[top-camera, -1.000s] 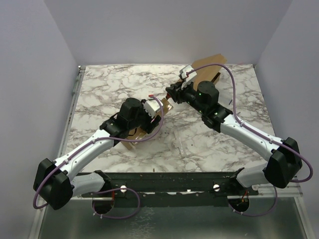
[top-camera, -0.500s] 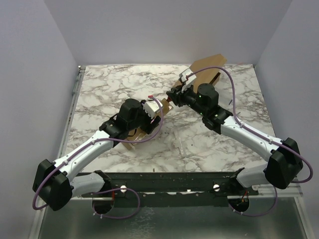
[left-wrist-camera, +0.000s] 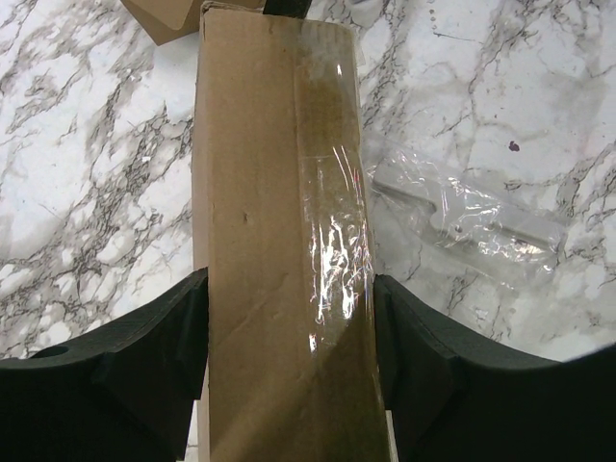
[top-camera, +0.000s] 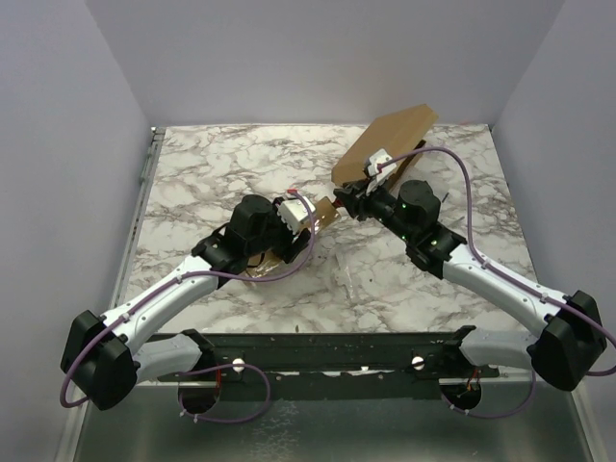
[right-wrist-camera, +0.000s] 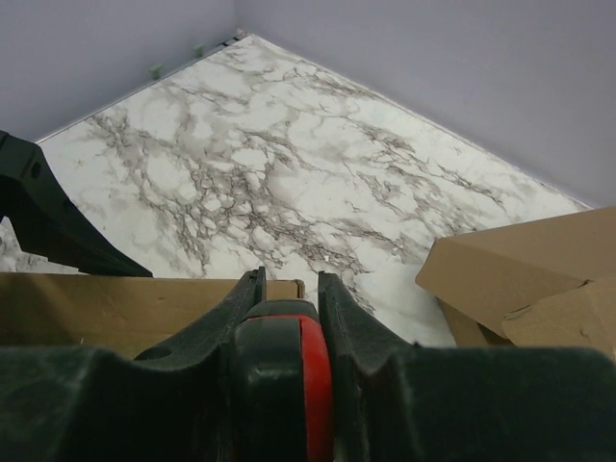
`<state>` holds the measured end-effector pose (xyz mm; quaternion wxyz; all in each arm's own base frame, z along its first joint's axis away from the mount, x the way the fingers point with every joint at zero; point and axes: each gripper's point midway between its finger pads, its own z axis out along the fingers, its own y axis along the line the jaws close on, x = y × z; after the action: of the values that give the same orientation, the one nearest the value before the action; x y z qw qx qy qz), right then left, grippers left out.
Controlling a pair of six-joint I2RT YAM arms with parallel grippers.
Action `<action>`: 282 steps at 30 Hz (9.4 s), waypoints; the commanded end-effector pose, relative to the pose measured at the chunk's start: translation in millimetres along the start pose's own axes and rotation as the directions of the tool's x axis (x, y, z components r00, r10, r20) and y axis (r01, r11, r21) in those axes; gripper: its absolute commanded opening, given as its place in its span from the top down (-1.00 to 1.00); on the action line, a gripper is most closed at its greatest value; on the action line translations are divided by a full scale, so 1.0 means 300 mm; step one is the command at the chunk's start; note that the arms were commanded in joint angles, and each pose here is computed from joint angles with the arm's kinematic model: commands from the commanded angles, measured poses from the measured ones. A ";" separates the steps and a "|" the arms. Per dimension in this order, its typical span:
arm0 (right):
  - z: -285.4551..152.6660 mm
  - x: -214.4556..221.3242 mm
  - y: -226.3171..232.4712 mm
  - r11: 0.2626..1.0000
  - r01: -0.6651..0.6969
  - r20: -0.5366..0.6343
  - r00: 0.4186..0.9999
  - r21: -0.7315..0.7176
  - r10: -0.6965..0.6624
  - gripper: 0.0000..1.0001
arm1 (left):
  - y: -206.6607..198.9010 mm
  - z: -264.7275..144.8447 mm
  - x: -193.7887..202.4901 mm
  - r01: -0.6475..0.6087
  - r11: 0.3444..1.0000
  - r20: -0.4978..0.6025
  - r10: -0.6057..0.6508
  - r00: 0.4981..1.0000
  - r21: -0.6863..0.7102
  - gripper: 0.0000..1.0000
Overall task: Unpack the express box
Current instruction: Cut the express box at the center of the board, then place the knife at the center of the board, then adjust the express box at the center of the board, then open the express box at the center of the board.
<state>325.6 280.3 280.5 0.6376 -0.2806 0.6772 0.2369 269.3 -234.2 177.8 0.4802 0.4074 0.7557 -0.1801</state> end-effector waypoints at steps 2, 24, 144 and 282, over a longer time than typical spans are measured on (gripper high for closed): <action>-0.041 0.083 -0.006 0.999 -0.038 -0.008 0.999 0.030 0.038 0.99 | 0.024 0.002 0.192 0.117 0.990 -0.190 -0.129 0.973 -0.073 0.64; -0.051 0.181 -0.008 0.991 -0.032 -0.095 0.994 0.129 0.045 0.99 | 0.075 0.009 0.198 0.173 0.973 -0.196 -0.201 0.960 -0.151 0.75; 0.357 0.720 -0.010 0.937 -0.248 -0.707 0.616 0.245 0.348 -0.41 | 0.416 -0.079 0.466 0.950 0.196 0.192 -0.950 0.245 -0.243 -0.32; 0.359 0.865 -0.160 0.960 -0.025 -0.750 0.618 0.279 0.234 -0.38 | 0.420 -0.129 0.728 0.463 0.374 -0.098 -0.850 0.518 -0.804 -0.11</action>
<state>444.7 337.5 77.9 0.3674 -0.2012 0.9003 0.1182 360.8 -65.6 57.8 0.3680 -0.1527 0.9167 -0.0315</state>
